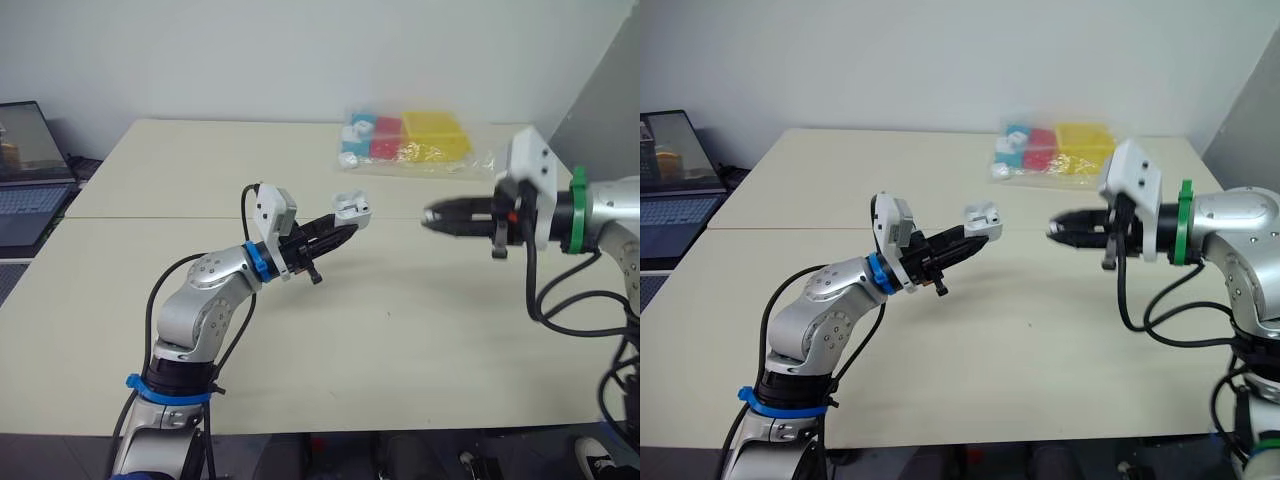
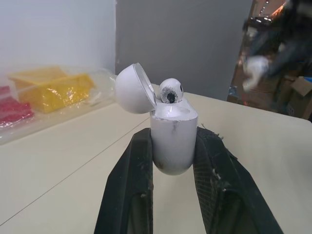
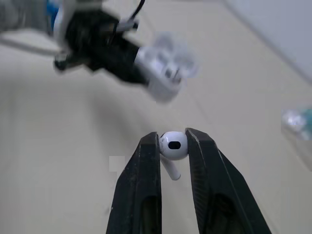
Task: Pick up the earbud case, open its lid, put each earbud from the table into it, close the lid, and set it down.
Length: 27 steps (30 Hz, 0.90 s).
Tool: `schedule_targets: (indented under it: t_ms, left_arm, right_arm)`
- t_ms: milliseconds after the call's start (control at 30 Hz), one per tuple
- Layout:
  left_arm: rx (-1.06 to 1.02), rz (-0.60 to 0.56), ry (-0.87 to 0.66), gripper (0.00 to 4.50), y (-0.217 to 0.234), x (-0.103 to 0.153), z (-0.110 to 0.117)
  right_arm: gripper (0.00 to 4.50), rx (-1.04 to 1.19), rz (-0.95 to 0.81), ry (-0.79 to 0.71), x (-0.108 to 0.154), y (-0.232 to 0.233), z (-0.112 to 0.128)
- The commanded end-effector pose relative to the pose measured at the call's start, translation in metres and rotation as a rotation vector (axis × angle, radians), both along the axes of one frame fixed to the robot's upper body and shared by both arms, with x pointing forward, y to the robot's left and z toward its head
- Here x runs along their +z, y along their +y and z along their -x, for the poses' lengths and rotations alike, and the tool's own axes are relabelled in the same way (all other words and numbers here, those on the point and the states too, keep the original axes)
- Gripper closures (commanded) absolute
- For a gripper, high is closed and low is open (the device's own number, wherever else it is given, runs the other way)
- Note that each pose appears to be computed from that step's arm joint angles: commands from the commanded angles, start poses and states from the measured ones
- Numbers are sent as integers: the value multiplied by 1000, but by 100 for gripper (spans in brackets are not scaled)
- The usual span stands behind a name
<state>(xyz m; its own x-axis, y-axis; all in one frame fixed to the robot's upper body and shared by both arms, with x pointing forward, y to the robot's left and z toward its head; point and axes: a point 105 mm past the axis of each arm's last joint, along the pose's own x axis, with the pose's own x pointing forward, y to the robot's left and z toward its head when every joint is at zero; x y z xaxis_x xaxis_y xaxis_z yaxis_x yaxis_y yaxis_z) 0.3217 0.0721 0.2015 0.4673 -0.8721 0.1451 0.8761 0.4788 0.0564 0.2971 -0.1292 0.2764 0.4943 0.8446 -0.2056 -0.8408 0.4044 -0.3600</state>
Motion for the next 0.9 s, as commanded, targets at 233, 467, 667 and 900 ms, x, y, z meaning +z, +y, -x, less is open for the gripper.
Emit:
schedule_targets:
  t_ms: [233,467,667,900]
  left_arm:
    - [13,55,-80,375,-11,21,-10]
    - [62,96,-103,375,-17,27,-20]
    - [68,105,-119,375,-19,29,-21]
    - [76,104,-137,375,-18,31,-22]
  right_arm:
    - [410,-99,-245,-157,26,21,4]
    - [410,-155,-451,-197,34,55,-1]
    - [410,-198,-524,-165,31,63,-4]
    - [410,-226,-569,-108,20,74,-9]
